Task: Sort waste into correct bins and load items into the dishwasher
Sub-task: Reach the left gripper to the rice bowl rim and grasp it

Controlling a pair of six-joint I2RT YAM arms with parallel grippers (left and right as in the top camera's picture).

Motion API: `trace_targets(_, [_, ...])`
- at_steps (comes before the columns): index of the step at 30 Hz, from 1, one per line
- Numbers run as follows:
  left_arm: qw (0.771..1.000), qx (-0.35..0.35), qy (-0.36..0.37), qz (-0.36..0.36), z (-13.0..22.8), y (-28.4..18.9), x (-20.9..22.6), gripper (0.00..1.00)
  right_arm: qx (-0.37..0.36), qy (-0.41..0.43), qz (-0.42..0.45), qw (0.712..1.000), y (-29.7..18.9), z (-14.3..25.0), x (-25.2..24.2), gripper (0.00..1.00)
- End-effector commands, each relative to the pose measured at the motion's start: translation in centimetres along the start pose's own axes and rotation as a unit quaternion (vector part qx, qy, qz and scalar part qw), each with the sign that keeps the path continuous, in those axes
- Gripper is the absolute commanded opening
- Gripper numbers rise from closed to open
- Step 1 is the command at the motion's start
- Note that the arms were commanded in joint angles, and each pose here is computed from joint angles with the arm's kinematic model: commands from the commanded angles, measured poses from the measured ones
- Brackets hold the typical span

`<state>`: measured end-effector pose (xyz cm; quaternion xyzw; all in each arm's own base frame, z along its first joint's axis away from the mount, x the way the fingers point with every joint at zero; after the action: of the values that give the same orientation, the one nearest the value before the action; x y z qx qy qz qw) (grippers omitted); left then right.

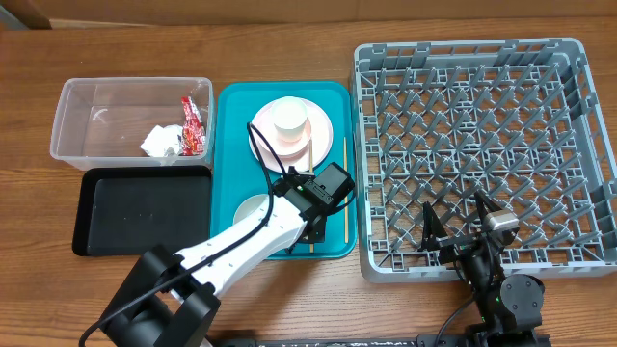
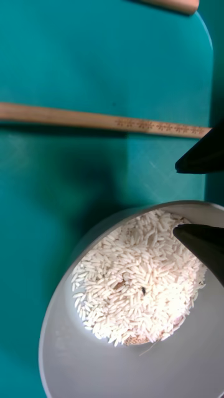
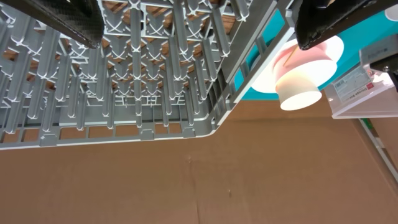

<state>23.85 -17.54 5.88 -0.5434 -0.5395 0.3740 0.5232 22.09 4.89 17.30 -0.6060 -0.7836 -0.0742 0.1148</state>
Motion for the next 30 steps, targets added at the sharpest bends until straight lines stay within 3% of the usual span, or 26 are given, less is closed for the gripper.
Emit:
trace_targets(1, [0.999,-0.011,-0.007,-0.033,-0.3,0.4,0.9,0.29,-0.002,0.000,0.002,1.000,0.0,0.2,-0.2,1.00])
trace_targets(19, [0.989,-0.031,-0.031,-0.141,-1.5,0.3,6.2,0.33,-0.002,0.000,0.002,1.000,0.0,0.2,-0.2,1.00])
trace_targets(30, [0.997,0.023,-0.058,-0.047,-0.5,1.1,4.2,0.32,-0.002,0.000,0.002,1.000,0.0,0.2,-0.2,1.00])
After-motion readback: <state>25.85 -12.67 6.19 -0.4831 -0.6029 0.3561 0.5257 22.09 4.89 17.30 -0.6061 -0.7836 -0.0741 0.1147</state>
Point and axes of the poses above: each gripper's point midway between its finger pads, its own y axis out along the fingers, its own x axis along the line the jaws close on, z = x × y, the point moved 2 cm from there along -y, back along the fingers, and after that the axes turned 7 degrees about y, right-handed, at the moved point
